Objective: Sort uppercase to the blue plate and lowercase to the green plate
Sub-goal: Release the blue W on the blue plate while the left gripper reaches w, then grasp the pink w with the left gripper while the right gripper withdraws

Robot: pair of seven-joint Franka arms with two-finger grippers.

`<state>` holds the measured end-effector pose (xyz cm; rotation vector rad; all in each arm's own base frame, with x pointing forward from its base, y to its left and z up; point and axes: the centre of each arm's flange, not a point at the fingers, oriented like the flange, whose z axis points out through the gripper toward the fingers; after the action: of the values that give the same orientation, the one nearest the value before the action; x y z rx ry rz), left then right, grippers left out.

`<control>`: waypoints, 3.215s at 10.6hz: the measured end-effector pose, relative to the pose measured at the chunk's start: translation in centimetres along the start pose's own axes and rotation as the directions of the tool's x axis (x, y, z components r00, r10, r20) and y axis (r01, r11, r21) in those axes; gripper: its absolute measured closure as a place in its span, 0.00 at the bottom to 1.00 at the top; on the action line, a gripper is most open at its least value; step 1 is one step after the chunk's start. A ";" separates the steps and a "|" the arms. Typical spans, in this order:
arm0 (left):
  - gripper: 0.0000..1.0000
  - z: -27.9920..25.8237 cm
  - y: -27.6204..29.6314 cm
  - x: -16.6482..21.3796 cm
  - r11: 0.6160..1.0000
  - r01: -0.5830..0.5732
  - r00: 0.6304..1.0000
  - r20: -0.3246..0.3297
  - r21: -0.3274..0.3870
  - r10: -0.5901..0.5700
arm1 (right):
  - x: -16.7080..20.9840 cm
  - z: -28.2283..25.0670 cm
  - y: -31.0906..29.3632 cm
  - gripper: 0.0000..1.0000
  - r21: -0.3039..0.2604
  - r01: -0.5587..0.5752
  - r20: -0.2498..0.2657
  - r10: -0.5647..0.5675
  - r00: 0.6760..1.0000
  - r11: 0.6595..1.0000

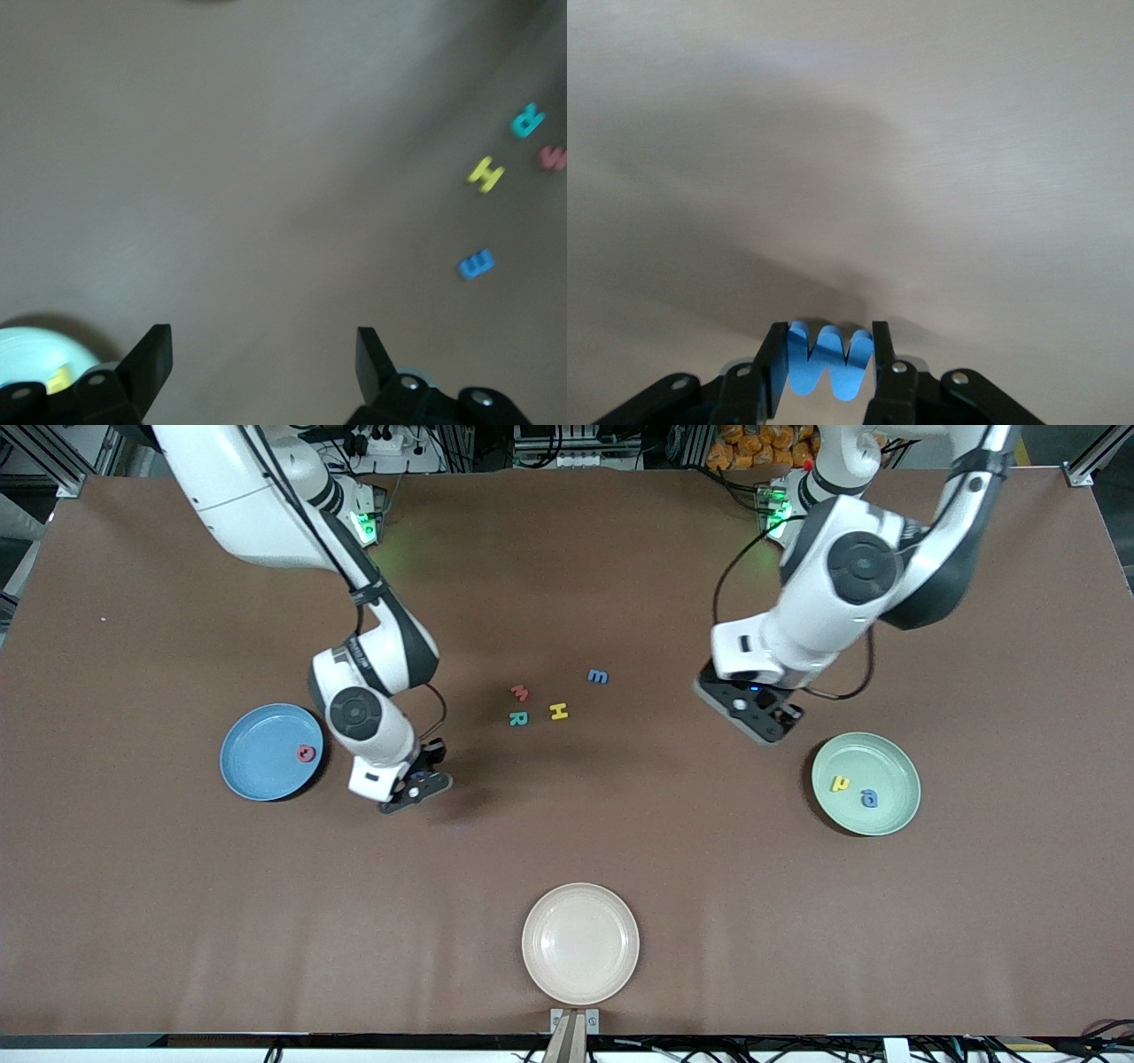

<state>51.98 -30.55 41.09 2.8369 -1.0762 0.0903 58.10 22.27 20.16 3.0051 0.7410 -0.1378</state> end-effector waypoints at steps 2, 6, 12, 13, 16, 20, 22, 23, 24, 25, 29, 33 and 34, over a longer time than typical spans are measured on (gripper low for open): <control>0.08 3.5 4.7 1.7 1.000 0.012 1.000 -0.012 -0.025 -0.012 | -0.4 -2.8 5.0 0.58 -0.019 0.067 0.046 -0.066 0.997 0.998; 0.10 7.6 16.0 5.4 0.995 0.049 0.999 -0.010 -0.081 -0.050 | -4.5 -3.7 16.7 0.58 -0.009 0.181 0.106 -0.179 0.978 0.983; 0.14 17.2 24.7 8.9 0.998 -0.041 0.998 0.040 -0.055 0.044 | -12.6 0.2 25.5 0.47 0.131 0.212 0.122 -0.228 0.966 0.969; 0.15 18.0 25.7 9.0 0.997 -0.042 0.998 0.042 -0.061 0.045 | -12.3 0.2 25.0 0.38 0.135 0.215 0.118 -0.231 0.966 0.967; 0.17 19.9 27.8 9.8 0.998 -0.027 0.999 0.038 -0.050 0.029 | -11.2 -0.5 23.8 0.36 0.129 0.176 0.104 -0.190 0.976 0.976; 0.23 23.9 30.2 9.7 0.999 -0.037 0.998 0.054 -0.003 0.037 | -7.9 -3.8 19.1 0.37 0.134 0.027 0.092 -0.040 0.995 0.991; 0.25 25.3 31.8 9.0 0.999 -0.034 0.997 0.068 0.006 0.033 | -7.1 -4.4 17.5 0.37 0.128 -0.004 0.087 -0.007 0.996 0.992; 0.25 25.7 32.5 8.6 0.999 -0.031 0.997 0.073 0.009 0.031 | -7.0 -4.5 17.5 0.37 0.127 -0.008 0.086 -0.003 0.996 0.992; 0.26 26.1 33.0 8.4 0.999 -0.033 0.996 0.078 0.011 0.032 | -7.0 -4.6 17.6 0.36 0.127 -0.011 0.085 0.000 0.996 0.992; 0.26 26.6 33.1 8.2 0.999 -0.032 0.996 0.084 0.014 0.030 | -7.1 -4.6 17.6 0.36 0.130 -0.013 0.088 0.002 0.996 0.991; 0.29 27.6 32.6 8.0 0.999 -0.024 0.995 0.095 0.024 0.022 | -6.9 -6.1 16.5 0.37 0.203 -0.078 0.076 0.064 0.995 0.976; 0.49 27.5 32.1 8.3 0.999 -0.018 0.996 0.090 0.031 0.015 | -5.3 -10.5 11.3 0.38 0.199 -0.228 0.066 0.219 0.974 0.953; 0.59 27.1 32.2 8.5 0.999 -0.018 0.996 0.084 0.029 0.015 | -5.0 -11.4 9.9 0.38 0.199 -0.245 0.064 0.237 0.969 0.949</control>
<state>37.46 -63.35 17.54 2.8827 -1.1240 -0.0118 59.13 11.94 32.21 3.2463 0.3696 -0.2797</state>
